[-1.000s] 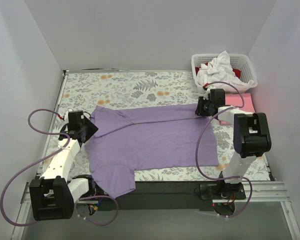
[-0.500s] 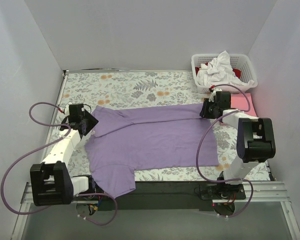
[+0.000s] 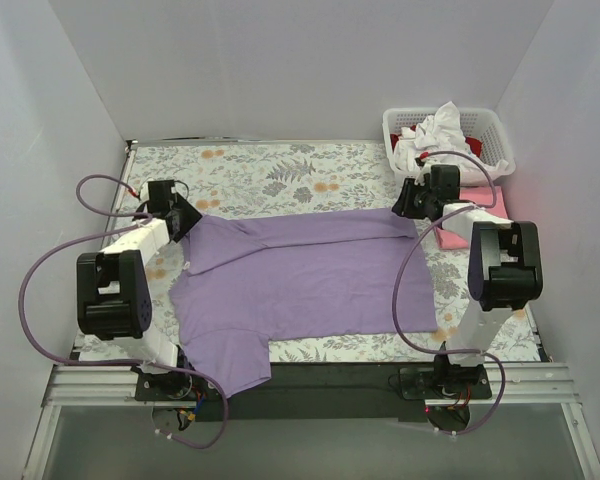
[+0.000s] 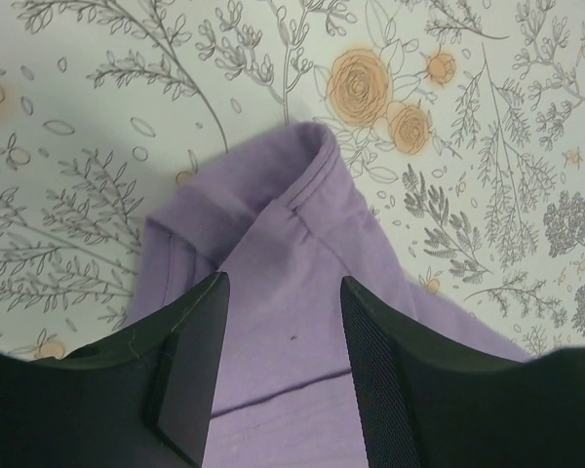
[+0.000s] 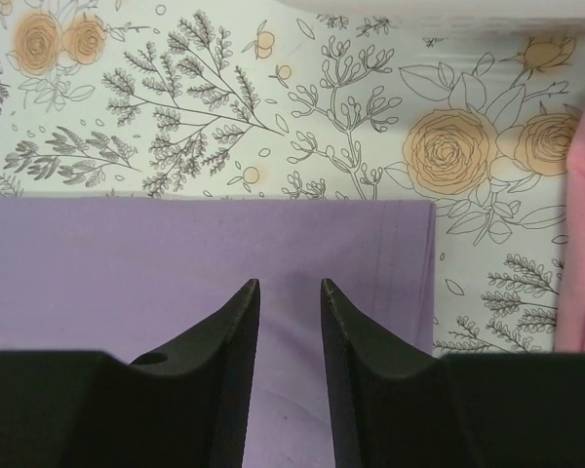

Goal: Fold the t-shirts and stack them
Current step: Fold the tshirt

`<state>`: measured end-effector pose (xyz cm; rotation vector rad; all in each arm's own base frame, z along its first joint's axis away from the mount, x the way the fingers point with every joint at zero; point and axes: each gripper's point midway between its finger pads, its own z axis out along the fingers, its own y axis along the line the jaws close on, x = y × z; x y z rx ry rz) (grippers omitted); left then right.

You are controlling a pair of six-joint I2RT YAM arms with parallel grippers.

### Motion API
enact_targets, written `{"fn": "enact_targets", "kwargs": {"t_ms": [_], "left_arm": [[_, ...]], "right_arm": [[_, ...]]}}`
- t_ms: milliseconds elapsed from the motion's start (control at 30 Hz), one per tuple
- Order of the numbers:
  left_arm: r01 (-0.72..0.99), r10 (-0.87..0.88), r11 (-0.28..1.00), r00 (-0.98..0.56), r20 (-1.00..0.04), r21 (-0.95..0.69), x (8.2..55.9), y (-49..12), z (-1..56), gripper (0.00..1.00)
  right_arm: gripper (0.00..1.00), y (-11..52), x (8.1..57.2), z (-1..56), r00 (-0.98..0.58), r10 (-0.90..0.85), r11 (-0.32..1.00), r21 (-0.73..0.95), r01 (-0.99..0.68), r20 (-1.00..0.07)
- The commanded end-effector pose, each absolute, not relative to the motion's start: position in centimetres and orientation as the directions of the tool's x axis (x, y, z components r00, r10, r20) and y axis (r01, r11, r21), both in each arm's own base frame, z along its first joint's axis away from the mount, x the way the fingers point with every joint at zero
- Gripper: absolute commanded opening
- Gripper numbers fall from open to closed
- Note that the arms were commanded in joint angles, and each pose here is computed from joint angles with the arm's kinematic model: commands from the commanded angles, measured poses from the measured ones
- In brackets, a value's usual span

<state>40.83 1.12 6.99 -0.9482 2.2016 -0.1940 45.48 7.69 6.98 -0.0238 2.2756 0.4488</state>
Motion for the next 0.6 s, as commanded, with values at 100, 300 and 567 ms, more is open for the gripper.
{"fn": "enact_targets", "kwargs": {"t_ms": [100,300,567], "left_arm": [[-0.545,-0.67,0.726,-0.426,-0.608,-0.418,44.4,1.8,8.5,0.49],[-0.573,-0.673,0.717,-0.423,-0.607,-0.396,45.1,2.3,7.4,0.48],[-0.591,-0.668,0.718,-0.435,-0.604,-0.369,45.0,2.6,6.4,0.32]], "right_arm": [[0.38,7.2,47.6,6.2,-0.678,0.176,0.922,0.361,-0.141,-0.714],[0.38,6.4,47.6,4.5,-0.705,0.209,0.913,0.393,-0.107,-0.678],[0.38,6.2,47.3,2.9,-0.728,0.218,0.91,0.405,-0.09,-0.65]]}}
